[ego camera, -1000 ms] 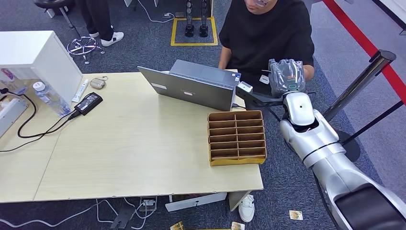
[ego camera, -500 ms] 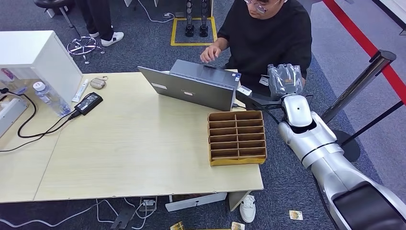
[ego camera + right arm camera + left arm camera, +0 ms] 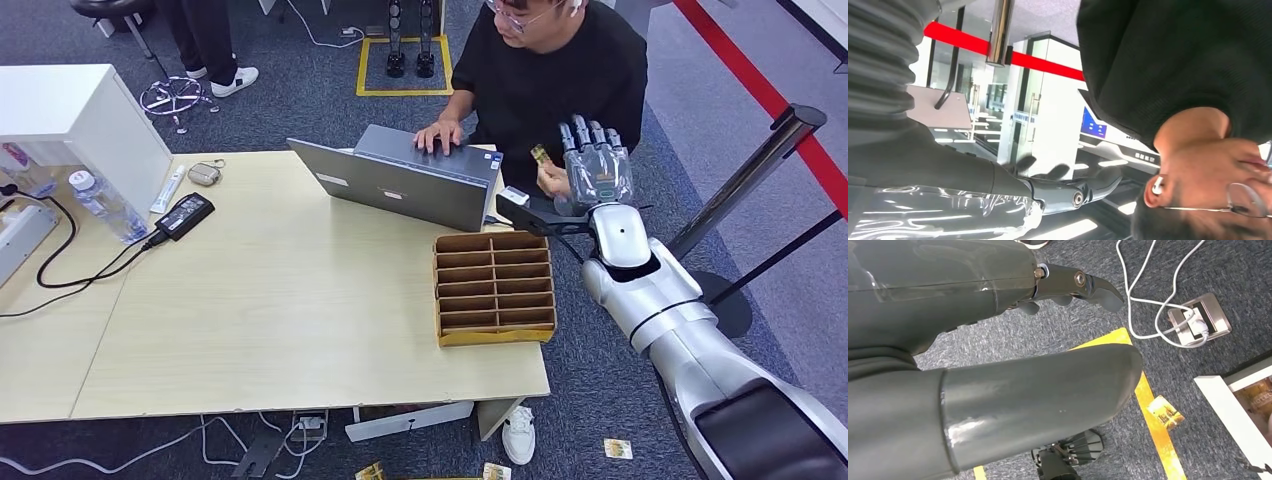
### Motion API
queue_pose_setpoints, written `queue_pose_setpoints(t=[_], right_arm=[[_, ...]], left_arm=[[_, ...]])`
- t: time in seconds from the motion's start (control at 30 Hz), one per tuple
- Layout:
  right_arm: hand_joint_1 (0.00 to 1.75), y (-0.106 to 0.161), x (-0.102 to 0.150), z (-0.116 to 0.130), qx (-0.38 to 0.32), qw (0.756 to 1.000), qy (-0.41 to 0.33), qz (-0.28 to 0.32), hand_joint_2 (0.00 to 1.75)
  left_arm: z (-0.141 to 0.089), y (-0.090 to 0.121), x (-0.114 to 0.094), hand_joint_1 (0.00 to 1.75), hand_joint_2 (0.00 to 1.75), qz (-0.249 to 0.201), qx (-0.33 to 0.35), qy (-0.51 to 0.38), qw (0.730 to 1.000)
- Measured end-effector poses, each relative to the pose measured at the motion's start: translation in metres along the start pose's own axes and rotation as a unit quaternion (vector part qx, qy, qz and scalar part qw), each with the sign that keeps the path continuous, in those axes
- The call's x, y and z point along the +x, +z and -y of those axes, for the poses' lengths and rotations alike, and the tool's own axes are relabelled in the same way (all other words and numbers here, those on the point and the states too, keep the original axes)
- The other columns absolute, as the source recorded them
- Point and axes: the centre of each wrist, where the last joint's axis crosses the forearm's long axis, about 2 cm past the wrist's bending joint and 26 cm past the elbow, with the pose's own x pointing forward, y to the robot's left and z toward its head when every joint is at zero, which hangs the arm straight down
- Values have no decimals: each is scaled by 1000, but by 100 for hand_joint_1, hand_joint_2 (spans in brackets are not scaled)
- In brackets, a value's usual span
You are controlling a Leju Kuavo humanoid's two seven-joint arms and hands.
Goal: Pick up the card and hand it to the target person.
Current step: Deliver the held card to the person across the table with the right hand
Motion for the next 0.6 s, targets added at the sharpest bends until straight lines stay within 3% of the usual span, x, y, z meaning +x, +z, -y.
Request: queue_pose_setpoints(t=[0.4, 0.6], right_arm=[[0, 1, 0, -1, -14, 1000, -10, -9, 0], [0, 8, 5, 3, -77, 995, -60, -15, 0]], left_arm=[[0, 0, 0, 0, 0, 0, -1, -3, 1000], [1, 1, -1, 0, 0, -1, 0, -2, 1000]])
